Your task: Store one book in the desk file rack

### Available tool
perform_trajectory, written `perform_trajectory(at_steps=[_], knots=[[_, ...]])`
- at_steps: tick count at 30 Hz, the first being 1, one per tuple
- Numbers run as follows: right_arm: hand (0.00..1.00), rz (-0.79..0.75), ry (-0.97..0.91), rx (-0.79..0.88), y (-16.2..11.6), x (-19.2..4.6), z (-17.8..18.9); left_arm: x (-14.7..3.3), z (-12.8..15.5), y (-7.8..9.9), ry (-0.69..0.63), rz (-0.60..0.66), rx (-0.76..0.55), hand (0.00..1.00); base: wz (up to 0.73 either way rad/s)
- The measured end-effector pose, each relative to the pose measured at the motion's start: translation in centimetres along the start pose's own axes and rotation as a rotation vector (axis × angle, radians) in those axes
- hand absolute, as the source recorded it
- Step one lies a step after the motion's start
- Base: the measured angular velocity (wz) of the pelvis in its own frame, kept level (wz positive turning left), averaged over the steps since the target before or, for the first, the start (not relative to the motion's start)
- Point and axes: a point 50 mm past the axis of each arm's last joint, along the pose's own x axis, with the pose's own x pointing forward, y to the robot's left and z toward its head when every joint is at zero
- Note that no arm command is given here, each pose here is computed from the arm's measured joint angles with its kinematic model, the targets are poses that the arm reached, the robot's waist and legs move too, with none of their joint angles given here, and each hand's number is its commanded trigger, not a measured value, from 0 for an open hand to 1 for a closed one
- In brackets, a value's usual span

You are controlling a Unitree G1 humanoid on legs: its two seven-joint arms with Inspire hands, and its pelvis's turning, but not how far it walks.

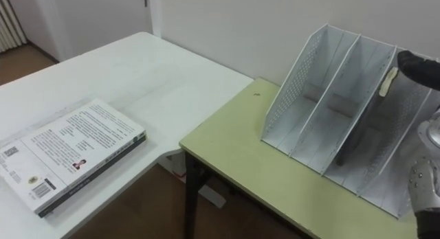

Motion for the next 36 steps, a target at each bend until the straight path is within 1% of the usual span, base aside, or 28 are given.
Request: perform_trajectory(at_steps=[8,12,15,18,20,21,23,24,30,32,33,35,36], knots=[[0.00,0.025,-0.004,0.008,0.2,0.0,0.2,0.0,0.1,0.0,-0.003,-0.001,0.000,0.00,0.00],[0.00,0.096,-0.059,0.057,1.0,-0.5,1.8,0.0,0.1,0.0,-0.003,-0.002,0.001,0.00,-0.03],[0.00,0.187,-0.107,0.084,2.1,-1.2,3.1,0.0,0.0,-0.1,-0.001,-0.004,0.005,0.00,0.01],[0.00,0.323,-0.151,0.086,3.4,-2.6,3.7,0.0,0.0,-0.2,-0.003,-0.007,0.008,0.00,-0.02],[0.00,0.471,-0.187,0.079,4.3,-4.3,4.0,0.0,0.0,-0.2,-0.004,-0.008,0.004,0.00,-0.04],[0.00,0.510,-0.192,0.088,4.4,-4.7,4.1,0.0,0.0,-0.2,-0.004,-0.009,0.003,0.00,-0.04],[0.00,0.655,-0.218,0.092,4.6,-6.4,4.2,0.0,0.1,-0.2,-0.007,-0.017,0.002,0.00,-0.02],[0.00,0.688,-0.215,0.094,4.5,-6.8,4.1,0.0,0.1,-0.1,-0.008,-0.020,0.000,0.00,0.00],[0.00,0.990,-0.100,-0.002,5.1,-9.2,0.6,0.0,0.2,0.0,-0.009,-0.032,0.003,0.00,0.00],[0.00,1.140,-0.082,-0.058,6.0,-10.5,-0.1,0.0,0.6,0.0,-0.012,-0.053,0.021,0.00,0.00],[0.00,1.177,-0.077,-0.067,6.3,-10.8,-0.3,0.0,0.8,-0.1,-0.014,-0.061,0.029,0.00,0.00],[0.00,1.335,-0.047,-0.111,7.0,-12.4,-1.4,0.1,1.3,-0.2,-0.013,-0.077,0.060,0.00,0.00],[0.00,1.368,-0.036,-0.125,7.1,-12.8,-1.8,0.1,1.4,-0.2,-0.012,-0.081,0.066,0.00,0.00]])
